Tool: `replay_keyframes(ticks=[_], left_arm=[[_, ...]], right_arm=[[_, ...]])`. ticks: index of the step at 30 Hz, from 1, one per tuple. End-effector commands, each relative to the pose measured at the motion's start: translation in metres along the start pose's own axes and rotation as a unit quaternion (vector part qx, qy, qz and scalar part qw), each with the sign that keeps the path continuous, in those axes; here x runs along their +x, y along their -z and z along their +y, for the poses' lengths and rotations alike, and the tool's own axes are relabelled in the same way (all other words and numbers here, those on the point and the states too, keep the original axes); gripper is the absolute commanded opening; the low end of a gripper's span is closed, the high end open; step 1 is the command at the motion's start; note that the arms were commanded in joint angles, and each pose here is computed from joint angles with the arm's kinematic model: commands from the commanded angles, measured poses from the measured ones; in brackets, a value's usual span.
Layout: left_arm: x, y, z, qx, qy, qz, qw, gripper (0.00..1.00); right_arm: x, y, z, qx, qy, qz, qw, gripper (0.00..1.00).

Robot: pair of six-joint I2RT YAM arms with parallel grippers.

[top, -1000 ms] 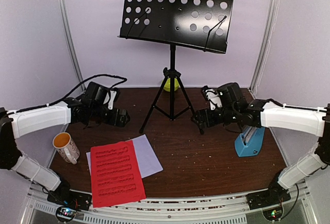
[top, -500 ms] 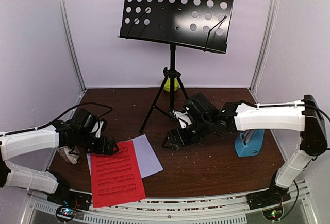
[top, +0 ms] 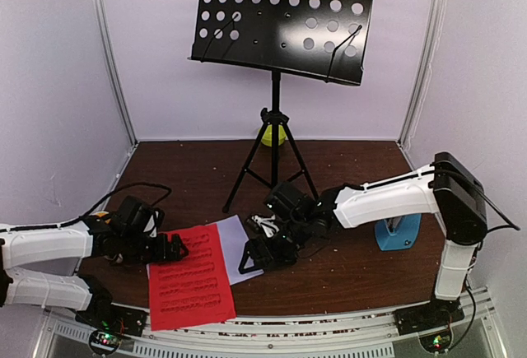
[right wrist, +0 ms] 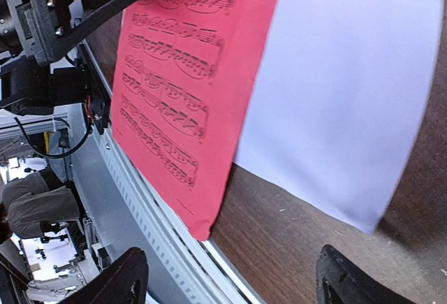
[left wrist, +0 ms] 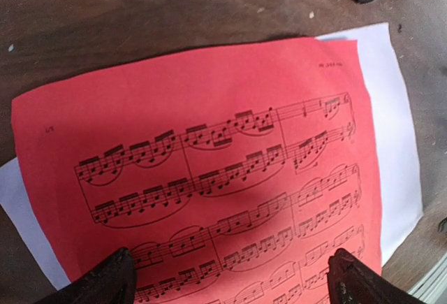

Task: Set up the instrument practice props

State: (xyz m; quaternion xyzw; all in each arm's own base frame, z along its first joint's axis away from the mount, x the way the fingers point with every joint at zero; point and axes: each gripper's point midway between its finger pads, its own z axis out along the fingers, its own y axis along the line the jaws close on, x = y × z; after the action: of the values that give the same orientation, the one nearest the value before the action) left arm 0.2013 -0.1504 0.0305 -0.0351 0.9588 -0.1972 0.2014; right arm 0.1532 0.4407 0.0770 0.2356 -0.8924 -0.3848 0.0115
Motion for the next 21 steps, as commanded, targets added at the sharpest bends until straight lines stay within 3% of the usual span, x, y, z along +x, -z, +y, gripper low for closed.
replay_keyframes(ticks=[1,14,21], left_arm=[[0.008,-0.019,-0.016,0.033,0.04,0.017,0.999,0.98],[-0.029,-0.057,-0.083,0.103,0.029,0.028,0.994,0.98],[-0.023,-0.06,-0.08,0.104,0.026,0.036,0.994,0.98]], right_arm=[[-0.003,-0.005,0.014,-0.046,-0.015,-0.008,0.999,0.83],[-0.015,0.009,-0.047,0.034,-0.092,-0.049,0.994,0.77],[-0.048,-0.001,-0.059,0.035,-0.139,-0.087,0.986,0.77]])
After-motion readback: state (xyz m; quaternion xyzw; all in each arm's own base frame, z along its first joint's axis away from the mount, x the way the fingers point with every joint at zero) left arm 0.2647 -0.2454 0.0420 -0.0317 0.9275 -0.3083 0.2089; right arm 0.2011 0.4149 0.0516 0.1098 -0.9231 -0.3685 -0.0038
